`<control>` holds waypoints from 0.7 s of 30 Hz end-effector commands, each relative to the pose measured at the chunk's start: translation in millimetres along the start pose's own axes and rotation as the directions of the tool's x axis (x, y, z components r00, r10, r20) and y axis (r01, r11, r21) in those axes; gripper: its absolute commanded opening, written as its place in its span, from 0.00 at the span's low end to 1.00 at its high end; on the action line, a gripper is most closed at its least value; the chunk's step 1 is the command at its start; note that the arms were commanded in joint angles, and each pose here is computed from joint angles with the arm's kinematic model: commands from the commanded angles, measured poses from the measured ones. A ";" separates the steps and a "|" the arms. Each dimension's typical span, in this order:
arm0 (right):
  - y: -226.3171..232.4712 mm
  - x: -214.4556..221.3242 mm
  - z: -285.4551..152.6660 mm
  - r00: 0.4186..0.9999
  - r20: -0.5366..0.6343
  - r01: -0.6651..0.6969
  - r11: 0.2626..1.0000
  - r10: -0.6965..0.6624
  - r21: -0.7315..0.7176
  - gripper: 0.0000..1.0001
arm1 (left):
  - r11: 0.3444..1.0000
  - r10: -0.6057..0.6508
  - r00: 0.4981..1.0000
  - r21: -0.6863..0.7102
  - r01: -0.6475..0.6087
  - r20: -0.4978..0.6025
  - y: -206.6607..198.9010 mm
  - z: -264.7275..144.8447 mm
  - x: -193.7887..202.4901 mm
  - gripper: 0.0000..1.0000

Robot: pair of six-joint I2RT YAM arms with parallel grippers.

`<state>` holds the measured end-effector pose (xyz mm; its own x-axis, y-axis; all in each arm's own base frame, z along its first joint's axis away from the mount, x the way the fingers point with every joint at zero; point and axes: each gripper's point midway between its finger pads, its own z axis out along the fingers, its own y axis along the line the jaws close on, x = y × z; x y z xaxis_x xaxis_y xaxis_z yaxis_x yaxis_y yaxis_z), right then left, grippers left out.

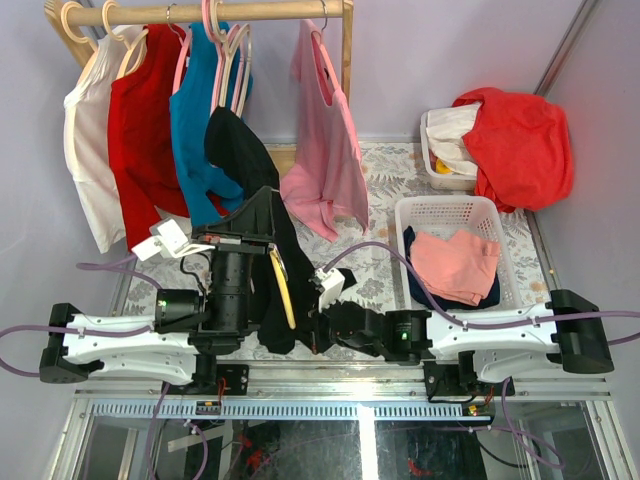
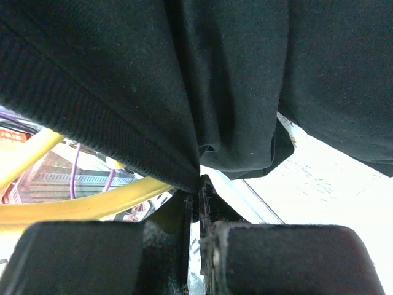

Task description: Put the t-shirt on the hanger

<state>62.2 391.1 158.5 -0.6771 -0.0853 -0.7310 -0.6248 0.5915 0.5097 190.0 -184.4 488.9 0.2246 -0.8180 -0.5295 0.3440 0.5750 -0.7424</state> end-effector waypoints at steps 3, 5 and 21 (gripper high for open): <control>-64.8 105.8 -33.8 0.916 -0.376 0.199 0.973 -0.143 0.114 0.00 | 0.921 -0.336 0.909 0.288 0.262 0.247 -45.2 4.9 -104.2 0.00; -47.8 98.9 -39.1 0.927 -0.347 0.168 0.985 -0.142 0.047 0.00 | 0.933 -0.288 0.922 0.291 0.210 0.257 -45.6 5.1 -95.5 0.00; 14.2 -0.1 -87.6 0.993 -0.083 0.072 0.991 -0.081 -0.112 0.00 | 0.975 -0.006 0.996 0.221 -0.014 0.091 -36.2 2.6 -5.3 0.00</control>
<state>35.3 341.0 209.3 -0.6704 -0.0720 -0.7385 -0.6769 0.4670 0.5689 184.0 -194.3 505.6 0.2445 -0.8612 -0.4456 0.4662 0.5074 -0.7247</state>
